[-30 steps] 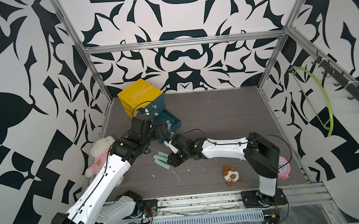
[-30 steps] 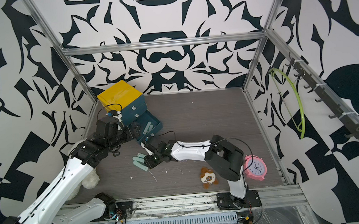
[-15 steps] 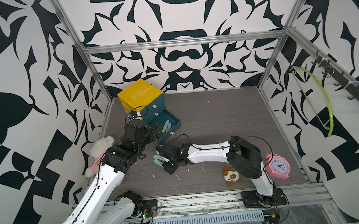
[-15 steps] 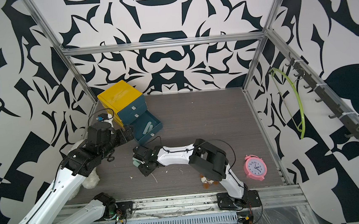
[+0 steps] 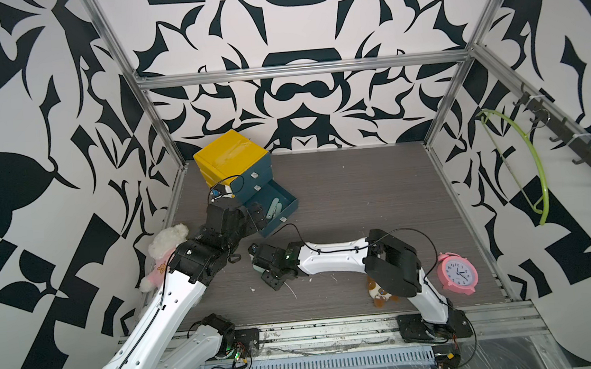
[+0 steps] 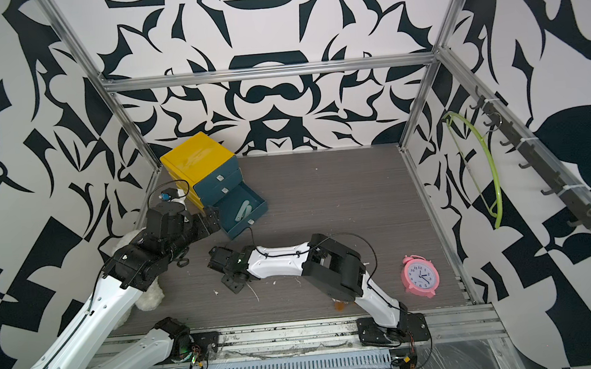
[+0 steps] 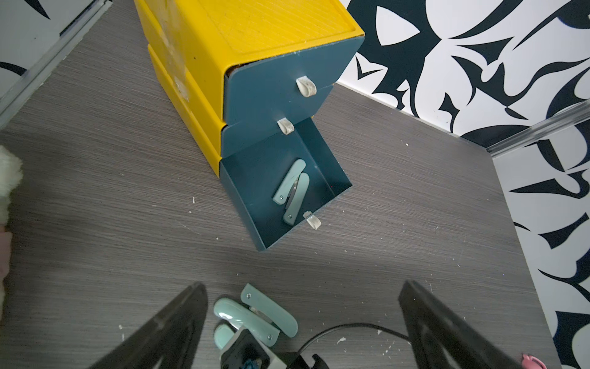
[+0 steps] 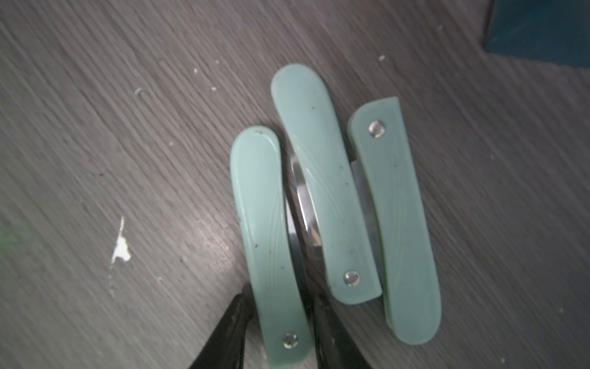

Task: Place the fruit knives into the drawer by color
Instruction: Pick up the fruit knife from the center of the board.

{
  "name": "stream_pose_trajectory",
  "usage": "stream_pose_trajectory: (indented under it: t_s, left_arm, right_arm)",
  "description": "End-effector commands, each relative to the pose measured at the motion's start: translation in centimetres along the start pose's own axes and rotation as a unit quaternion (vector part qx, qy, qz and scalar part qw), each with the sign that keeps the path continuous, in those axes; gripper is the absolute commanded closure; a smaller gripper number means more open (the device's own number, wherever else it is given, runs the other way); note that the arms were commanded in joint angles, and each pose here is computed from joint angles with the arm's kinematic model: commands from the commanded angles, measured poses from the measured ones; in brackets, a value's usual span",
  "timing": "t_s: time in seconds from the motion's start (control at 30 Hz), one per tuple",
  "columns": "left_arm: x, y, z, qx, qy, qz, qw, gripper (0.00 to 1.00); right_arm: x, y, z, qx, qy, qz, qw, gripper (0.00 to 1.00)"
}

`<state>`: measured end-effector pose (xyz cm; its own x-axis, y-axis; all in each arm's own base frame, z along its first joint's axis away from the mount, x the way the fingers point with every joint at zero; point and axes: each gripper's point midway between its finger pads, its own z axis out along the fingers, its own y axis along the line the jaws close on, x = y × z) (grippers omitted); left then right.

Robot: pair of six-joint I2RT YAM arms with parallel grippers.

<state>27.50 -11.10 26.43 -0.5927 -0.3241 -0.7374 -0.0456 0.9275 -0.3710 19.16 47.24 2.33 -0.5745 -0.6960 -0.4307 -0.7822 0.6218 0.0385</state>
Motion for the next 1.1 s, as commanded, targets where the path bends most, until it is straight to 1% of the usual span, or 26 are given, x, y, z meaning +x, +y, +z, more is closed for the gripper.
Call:
stream_pose_trajectory:
  t_s: [0.0,0.23,0.43,0.63,0.83,1.07]
  left_arm:
    - [0.3,0.6,0.0,-0.012,0.002,0.009,1.000,0.01]
    - [0.8,0.7,0.4,-0.015,0.012,0.007,1.000,0.01]
    - [1.1,0.6,0.8,-0.016,0.018,0.008,1.000,0.01]
    - [1.3,0.8,1.1,-0.019,0.021,0.009,1.000,0.01]
    - [1.6,1.1,1.4,-0.027,0.023,0.013,0.999,0.01]
    - [2.2,1.7,2.1,-0.036,0.027,0.012,0.999,0.01]
  right_arm:
    - [0.3,-0.1,0.1,0.012,0.010,-0.017,1.000,0.68]
    - [0.8,-0.3,0.0,0.014,0.008,-0.017,1.000,0.87]
    - [0.6,-0.5,-1.0,0.009,-0.015,-0.014,1.000,0.96]
    - [-0.1,-0.1,-2.7,-0.009,-0.048,-0.007,0.999,1.00]
    - [0.2,-0.2,-4.4,-0.023,-0.066,0.002,0.998,1.00]
    - [1.3,-0.7,-5.7,-0.026,-0.075,0.018,0.997,1.00]
